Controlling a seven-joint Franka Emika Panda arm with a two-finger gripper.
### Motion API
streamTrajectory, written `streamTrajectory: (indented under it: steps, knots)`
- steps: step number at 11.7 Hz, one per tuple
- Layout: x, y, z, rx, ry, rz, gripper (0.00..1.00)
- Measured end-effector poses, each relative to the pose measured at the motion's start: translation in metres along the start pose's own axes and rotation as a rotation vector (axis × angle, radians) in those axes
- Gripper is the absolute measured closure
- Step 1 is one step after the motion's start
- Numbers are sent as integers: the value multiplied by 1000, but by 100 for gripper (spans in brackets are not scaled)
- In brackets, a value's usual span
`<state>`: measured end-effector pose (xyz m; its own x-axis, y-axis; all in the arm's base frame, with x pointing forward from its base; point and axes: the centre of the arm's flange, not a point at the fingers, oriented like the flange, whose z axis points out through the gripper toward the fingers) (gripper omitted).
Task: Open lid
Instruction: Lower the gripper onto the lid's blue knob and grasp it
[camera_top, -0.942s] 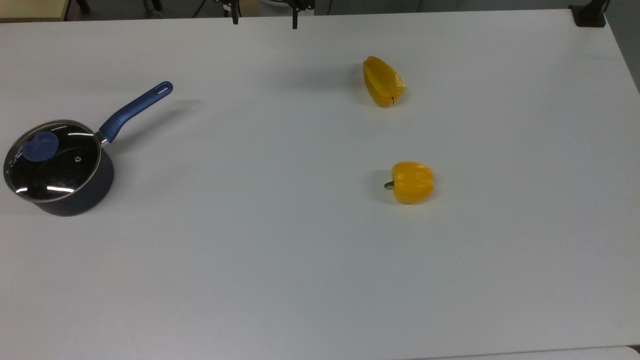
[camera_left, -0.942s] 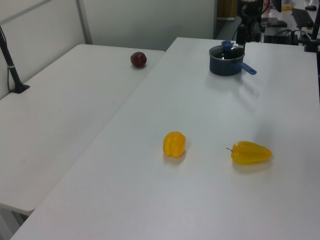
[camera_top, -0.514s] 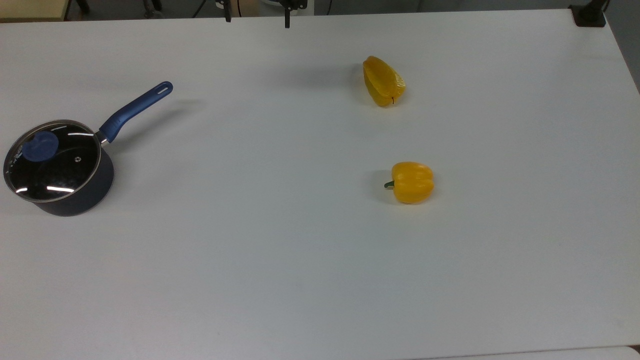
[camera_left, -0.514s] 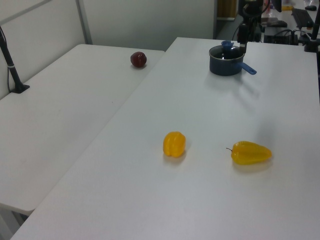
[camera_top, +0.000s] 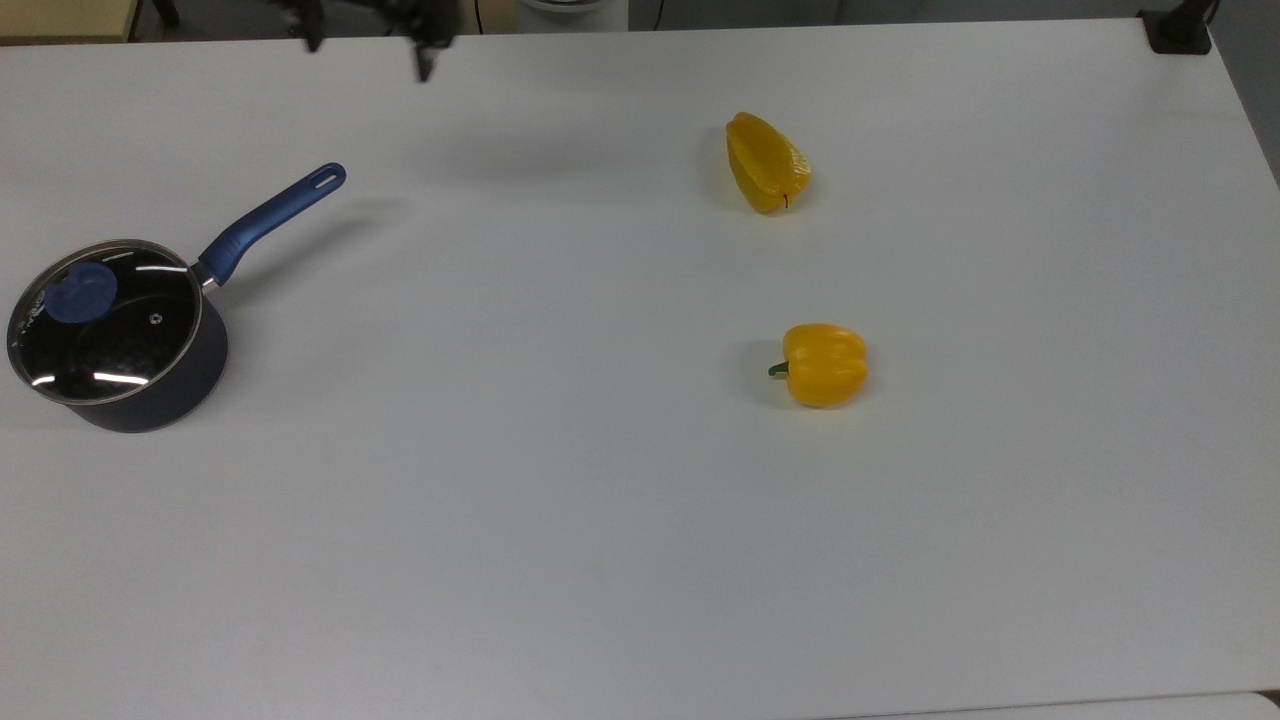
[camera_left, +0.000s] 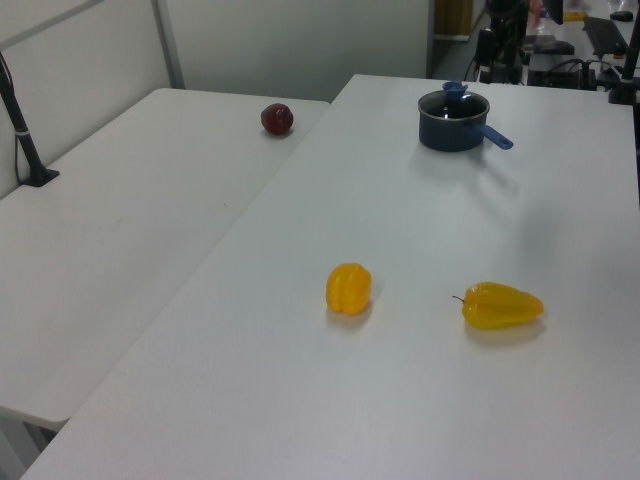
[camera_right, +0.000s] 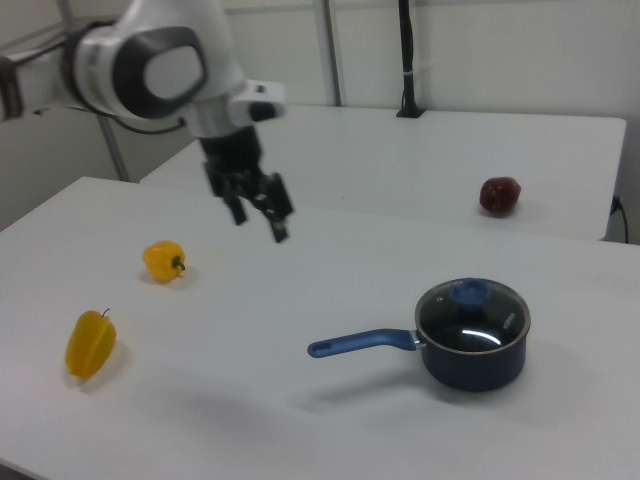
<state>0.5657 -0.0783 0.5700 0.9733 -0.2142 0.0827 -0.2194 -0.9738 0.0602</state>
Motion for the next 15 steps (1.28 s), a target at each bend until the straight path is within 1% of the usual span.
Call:
streamTrajectory:
  steps: [2,3,6,7,8,11,15]
  knots:
    - [23,43,20,-9,46,78,0]
    - [38,72,34,-17,84,126,0]
    - [69,139,72,-43,182,225,0]
    - [78,153,85,-51,221,243,0]
    - [87,164,98,-57,263,254,0]
    - [103,181,138,-72,342,269,0]
    - [108,193,160,-79,362,280,0]
